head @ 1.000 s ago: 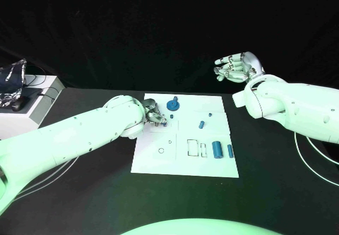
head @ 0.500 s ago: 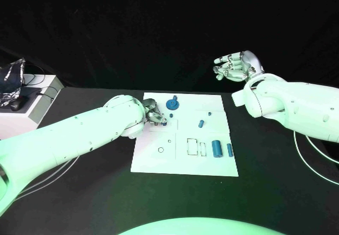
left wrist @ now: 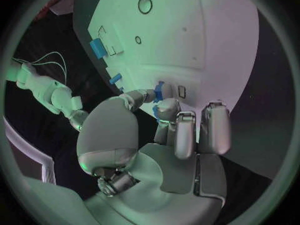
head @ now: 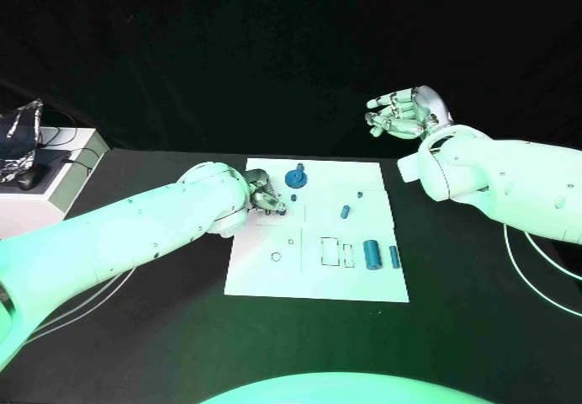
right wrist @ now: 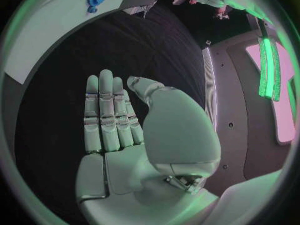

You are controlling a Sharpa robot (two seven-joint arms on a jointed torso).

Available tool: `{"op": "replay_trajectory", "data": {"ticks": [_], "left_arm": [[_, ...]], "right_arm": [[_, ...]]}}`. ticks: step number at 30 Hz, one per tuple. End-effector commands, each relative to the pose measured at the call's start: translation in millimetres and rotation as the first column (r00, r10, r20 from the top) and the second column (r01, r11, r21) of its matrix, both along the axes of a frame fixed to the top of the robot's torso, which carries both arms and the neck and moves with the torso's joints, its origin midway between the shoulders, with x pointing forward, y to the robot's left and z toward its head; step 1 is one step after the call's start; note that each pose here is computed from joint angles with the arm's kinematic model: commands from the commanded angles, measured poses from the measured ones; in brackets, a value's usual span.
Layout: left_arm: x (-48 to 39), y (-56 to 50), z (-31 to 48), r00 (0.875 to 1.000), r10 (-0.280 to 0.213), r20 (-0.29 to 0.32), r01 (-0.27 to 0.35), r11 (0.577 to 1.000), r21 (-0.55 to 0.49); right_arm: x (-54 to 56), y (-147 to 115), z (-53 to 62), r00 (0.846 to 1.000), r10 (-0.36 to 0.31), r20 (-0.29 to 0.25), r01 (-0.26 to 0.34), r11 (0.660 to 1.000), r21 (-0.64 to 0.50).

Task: Assemble the parts on the task board

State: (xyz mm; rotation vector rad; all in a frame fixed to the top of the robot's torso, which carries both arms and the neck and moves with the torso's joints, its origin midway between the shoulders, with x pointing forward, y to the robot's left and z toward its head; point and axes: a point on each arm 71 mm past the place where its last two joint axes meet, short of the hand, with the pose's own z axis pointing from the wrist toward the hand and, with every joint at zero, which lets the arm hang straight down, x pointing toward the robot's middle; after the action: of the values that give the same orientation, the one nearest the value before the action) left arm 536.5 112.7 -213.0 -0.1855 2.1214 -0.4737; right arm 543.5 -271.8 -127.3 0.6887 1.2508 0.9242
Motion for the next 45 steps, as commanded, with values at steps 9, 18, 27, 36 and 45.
{"op": "replay_trajectory", "data": {"ticks": [9,18,27,36,45], "left_arm": [[-2.2,-3.0,-1.7,0.999,-0.030,-0.025,0.030,0.999,0.017],[-1.8,-3.6,-2.0,0.999,-0.030,-0.029,0.030,0.999,0.016],[-0.7,-4.0,-2.3,0.999,-0.024,-0.027,0.024,1.000,0.012],[0.3,-4.3,-2.5,0.999,-0.018,-0.026,0.018,1.000,0.008],[1.1,-3.9,-2.5,1.000,-0.013,-0.024,0.013,1.000,0.005]], "right_arm": [[-0.2,2.2,0.8,1.000,0.022,0.006,-0.022,1.000,-0.001],[-0.4,4.1,1.1,0.999,0.033,0.012,-0.032,0.999,-0.012],[-0.8,4.8,1.1,0.999,0.038,0.010,-0.037,0.999,-0.013],[-1.1,4.1,1.0,0.999,0.038,0.008,-0.038,0.999,-0.012],[-1.3,3.9,1.1,0.999,0.039,0.008,-0.039,0.999,-0.012]]}}
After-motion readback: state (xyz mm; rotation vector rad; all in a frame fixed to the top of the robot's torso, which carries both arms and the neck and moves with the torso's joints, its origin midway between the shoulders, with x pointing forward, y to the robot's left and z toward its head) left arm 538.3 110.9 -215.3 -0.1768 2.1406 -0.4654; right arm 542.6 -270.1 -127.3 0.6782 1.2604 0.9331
